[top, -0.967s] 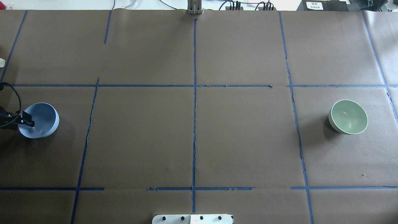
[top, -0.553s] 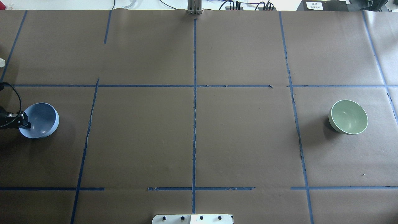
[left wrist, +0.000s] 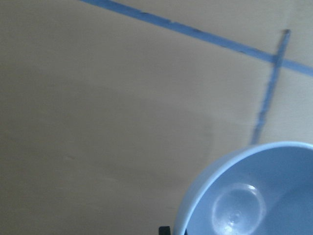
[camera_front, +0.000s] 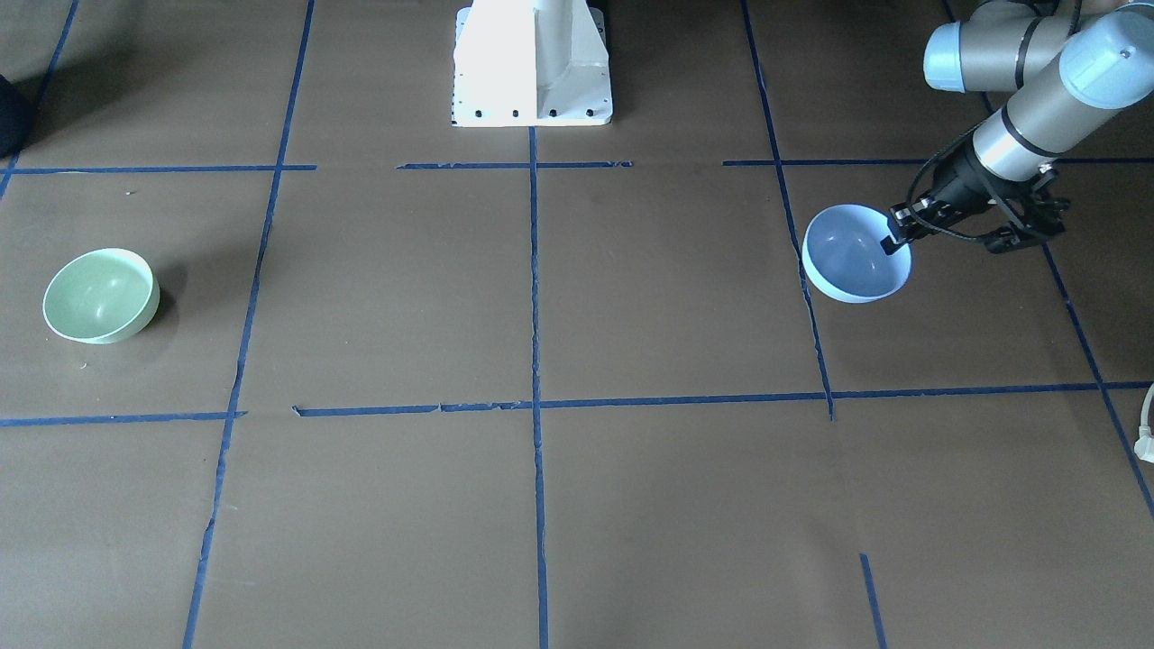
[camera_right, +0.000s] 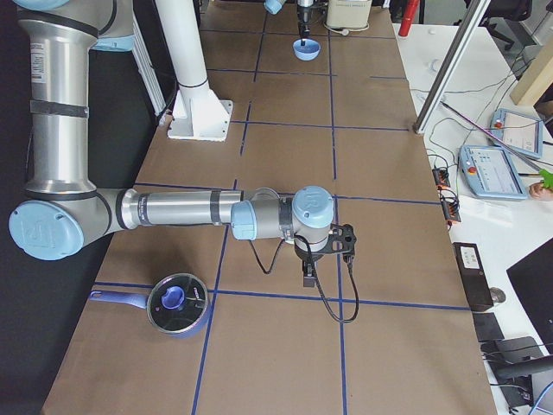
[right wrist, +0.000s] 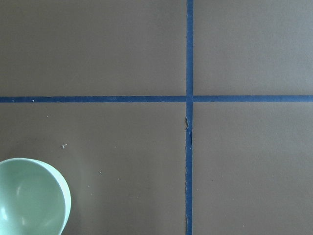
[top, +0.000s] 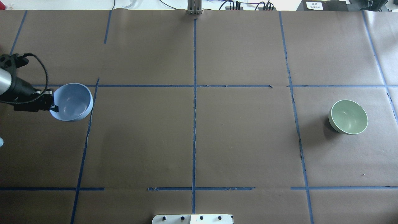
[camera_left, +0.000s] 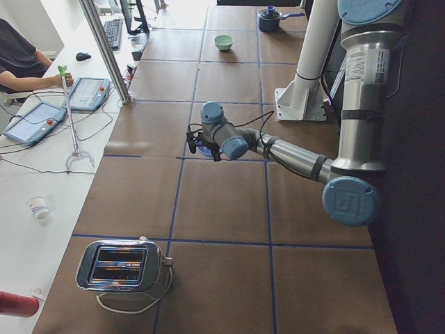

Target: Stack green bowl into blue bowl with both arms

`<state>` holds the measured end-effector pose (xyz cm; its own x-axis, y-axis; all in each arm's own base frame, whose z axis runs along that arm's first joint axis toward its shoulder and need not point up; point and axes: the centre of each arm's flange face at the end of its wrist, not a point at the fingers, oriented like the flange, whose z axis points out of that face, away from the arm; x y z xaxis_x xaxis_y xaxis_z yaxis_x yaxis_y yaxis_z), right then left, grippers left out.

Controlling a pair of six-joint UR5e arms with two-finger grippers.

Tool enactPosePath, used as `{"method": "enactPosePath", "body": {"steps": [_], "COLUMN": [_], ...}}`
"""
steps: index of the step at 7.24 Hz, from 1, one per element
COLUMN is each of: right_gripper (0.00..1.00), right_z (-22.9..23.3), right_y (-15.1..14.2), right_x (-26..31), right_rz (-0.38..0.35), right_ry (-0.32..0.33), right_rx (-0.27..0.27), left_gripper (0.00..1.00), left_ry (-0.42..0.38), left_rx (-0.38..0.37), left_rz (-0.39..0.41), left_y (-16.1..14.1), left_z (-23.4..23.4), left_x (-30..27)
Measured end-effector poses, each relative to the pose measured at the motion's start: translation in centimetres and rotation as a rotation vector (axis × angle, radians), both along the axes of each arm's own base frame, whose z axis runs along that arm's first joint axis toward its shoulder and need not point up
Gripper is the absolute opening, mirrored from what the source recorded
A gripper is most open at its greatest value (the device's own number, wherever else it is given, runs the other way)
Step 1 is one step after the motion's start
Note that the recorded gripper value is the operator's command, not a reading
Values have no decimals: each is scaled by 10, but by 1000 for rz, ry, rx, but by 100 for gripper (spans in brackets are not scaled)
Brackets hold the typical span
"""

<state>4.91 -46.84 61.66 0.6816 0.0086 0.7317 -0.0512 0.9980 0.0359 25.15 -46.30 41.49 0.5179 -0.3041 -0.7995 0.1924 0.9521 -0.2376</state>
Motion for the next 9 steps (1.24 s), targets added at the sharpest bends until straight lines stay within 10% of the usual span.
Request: {"method": "enactPosePath", "body": {"steps": [6, 8, 9], "right_gripper": [100, 100, 100], "right_z": [-2, -2, -1], "right_y": [-2, -2, -2], "right_x": [0, 0, 0], "right_rz": [0, 1, 1], "right_ry": [-4, -5, -5], "right_rx": [4, 2, 1], "left_gripper": [3, 99, 100], "left_ry": [0, 3, 10], "left_rx": [-88, -79, -66], "left_rz": [-121, -113, -101], "left_y": [21, 23, 27], "left_z": [-202, -200, -199], "left_x": [300, 317, 321]}}
